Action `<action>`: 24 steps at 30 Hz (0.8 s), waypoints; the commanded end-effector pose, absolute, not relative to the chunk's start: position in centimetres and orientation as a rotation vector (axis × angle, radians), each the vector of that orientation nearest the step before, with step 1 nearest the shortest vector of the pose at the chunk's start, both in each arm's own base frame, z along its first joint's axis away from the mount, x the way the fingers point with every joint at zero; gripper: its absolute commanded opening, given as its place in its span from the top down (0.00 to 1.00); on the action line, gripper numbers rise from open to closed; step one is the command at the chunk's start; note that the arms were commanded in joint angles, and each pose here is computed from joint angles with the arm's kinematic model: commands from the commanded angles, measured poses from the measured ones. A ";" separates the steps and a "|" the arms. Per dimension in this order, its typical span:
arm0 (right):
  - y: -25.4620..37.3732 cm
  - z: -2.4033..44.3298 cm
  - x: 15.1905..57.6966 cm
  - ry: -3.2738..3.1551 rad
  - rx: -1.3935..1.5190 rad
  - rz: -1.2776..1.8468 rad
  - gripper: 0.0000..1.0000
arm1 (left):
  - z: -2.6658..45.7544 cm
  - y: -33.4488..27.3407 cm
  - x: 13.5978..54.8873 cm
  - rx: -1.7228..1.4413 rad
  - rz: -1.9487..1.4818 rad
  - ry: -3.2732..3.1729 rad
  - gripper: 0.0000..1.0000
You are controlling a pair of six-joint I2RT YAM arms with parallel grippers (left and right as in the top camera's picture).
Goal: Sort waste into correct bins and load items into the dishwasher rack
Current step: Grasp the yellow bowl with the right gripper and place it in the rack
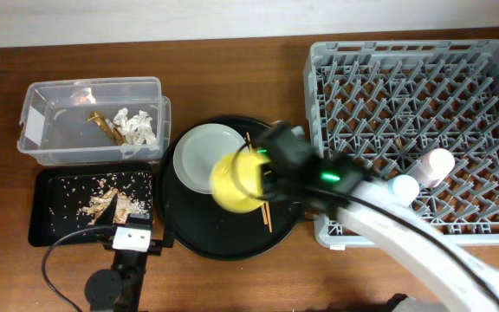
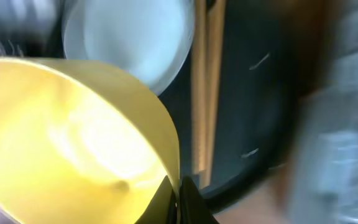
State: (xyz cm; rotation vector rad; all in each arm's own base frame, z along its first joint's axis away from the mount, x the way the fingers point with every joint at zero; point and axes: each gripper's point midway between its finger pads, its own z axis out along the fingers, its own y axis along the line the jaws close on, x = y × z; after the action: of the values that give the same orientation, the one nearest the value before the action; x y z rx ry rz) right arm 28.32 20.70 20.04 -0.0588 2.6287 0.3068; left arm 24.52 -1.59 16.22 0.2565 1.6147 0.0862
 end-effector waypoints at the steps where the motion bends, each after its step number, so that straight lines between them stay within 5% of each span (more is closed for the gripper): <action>1: 7.2 27.7 30.7 2.234 0.243 -0.301 0.96 | 16.0 -1.4 24.5 0.261 0.101 1.615 0.01; 6: -4.2 33.0 30.9 1.853 0.590 -0.879 0.96 | 16.0 -1.4 24.5 0.261 0.101 1.615 0.01; 12: -9.9 27.3 35.0 1.899 0.732 -1.128 0.96 | 16.0 -1.4 24.5 0.261 0.101 1.615 0.01; 18: -11.1 19.7 40.4 2.102 0.459 -1.375 0.96 | 16.0 -1.4 24.5 0.261 0.101 1.615 0.01; 23: -6.9 15.4 40.8 2.337 0.199 -1.249 0.94 | 16.0 -1.4 24.5 0.261 0.101 1.615 0.01; 24: -6.0 15.3 40.4 2.356 0.145 -1.263 0.87 | 16.0 -1.4 24.5 0.261 0.101 1.615 0.01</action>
State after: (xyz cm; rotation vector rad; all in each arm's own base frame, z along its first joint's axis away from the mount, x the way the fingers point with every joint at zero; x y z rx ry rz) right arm 40.43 -8.22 16.36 0.2664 2.2850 -1.3045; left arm 24.52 -1.59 16.22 0.2562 1.6147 0.0865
